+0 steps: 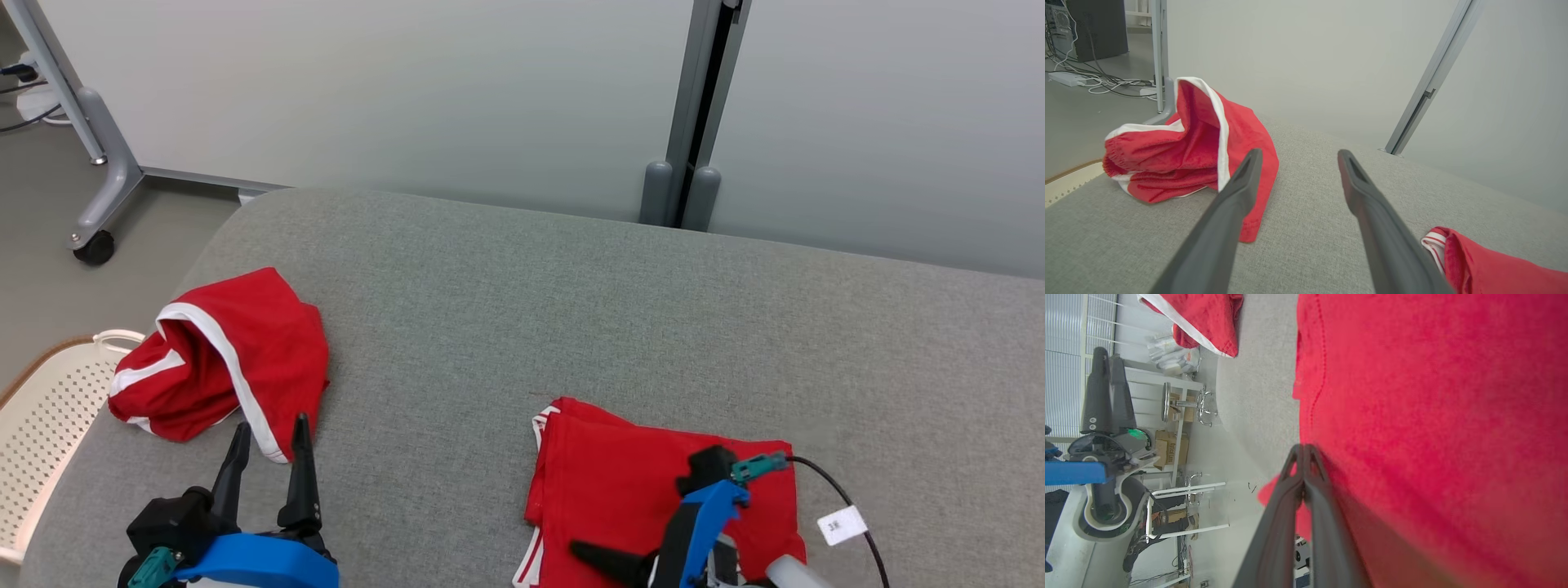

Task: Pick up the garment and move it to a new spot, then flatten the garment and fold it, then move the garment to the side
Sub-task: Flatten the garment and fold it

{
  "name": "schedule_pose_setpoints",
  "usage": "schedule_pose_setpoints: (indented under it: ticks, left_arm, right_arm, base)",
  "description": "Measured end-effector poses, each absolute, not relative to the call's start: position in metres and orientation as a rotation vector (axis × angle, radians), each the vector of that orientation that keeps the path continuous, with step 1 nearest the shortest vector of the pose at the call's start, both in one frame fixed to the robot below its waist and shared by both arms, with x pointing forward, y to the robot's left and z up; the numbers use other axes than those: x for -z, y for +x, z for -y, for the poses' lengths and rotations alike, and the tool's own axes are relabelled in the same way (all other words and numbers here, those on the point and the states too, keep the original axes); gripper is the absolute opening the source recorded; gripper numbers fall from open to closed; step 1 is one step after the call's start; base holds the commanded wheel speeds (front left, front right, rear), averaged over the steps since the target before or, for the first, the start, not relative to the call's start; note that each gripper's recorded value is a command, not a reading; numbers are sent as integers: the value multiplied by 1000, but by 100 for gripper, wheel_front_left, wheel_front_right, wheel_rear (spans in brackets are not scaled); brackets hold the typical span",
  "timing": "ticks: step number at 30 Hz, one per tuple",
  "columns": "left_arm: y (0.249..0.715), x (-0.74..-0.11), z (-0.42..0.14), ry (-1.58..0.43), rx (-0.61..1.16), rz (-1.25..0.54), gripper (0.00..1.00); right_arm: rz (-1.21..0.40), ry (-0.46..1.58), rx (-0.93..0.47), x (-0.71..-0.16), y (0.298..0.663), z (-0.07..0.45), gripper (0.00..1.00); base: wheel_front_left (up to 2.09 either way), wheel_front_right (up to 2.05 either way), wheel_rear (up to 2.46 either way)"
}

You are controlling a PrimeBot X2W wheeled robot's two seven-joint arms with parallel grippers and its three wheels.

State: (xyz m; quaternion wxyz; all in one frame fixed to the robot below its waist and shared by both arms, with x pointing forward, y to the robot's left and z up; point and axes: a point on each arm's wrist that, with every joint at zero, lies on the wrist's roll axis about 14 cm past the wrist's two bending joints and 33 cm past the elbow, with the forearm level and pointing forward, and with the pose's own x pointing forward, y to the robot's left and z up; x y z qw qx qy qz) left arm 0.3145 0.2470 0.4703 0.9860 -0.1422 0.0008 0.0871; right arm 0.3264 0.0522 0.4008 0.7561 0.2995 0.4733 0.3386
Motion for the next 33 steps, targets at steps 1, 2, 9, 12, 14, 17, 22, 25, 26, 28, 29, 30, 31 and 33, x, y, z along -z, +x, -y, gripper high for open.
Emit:
schedule_pose_setpoints:
  ticks: [1, 2, 9, 12, 14, 17, 22, 25, 26, 28, 29, 30, 31, 33]
  left_arm:
    - [315, -470, -248, -286, -176, -2, 100]
    - [315, -470, -248, -285, -176, -2, 100]
    - [325, -470, -238, -285, -139, -8, 100]
    - [331, -471, -231, -284, -114, -8, 100]
    - [335, -472, -225, -284, -94, -6, 100]
    - [342, -476, -215, -281, -60, -1, 100]
    - [353, -479, -199, -276, -5, 2, 100]
    - [359, -482, -190, -272, 24, 6, 100]
    - [360, -482, -188, -270, 31, 7, 100]
    - [364, -485, -183, -266, 48, 12, 100]
    - [366, -486, -182, -266, 52, 15, 100]
    - [367, -487, -181, -266, 56, 19, 100]
    - [368, -489, -181, -263, 58, 23, 100]
    - [370, -491, -178, -254, 69, 29, 100]
  right_arm:
    - [-1037, 650, -775, -405, 319, -60, 0]
    - [-1030, 648, -799, -408, 316, -63, 0]
    - [-921, 661, -872, -436, 314, -62, 0]
    - [-788, 683, -840, -456, 332, -48, 0]
    - [-696, 676, -795, -466, 348, -31, 0]
    - [-545, 683, -729, -487, 370, -8, 21]
    - [-293, 631, -662, -527, 391, 29, 100]
    - [-167, 579, -616, -543, 398, 54, 100]
    - [-136, 561, -584, -544, 401, 66, 100]
    - [-75, 519, -525, -547, 406, 89, 100]
    - [-43, 500, -499, -549, 408, 98, 100]
    - [-17, 476, -478, -551, 410, 107, 100]
    - [8, 450, -455, -553, 412, 116, 100]
    - [45, 385, -408, -555, 415, 133, 100]
  base:
    - [0, 0, 0]
    - [0, 0, 0]
    - [0, 0, 0]
    - [0, 0, 0]
    - [0, 0, 0]
    - [0, 0, 0]
    - [0, 0, 0]
    - [0, 0, 0]
    - [0, 0, 0]
    - [0, 0, 0]
    - [0, 0, 0]
    - [0, 0, 0]
    - [0, 0, 0]
    - [0, 0, 0]
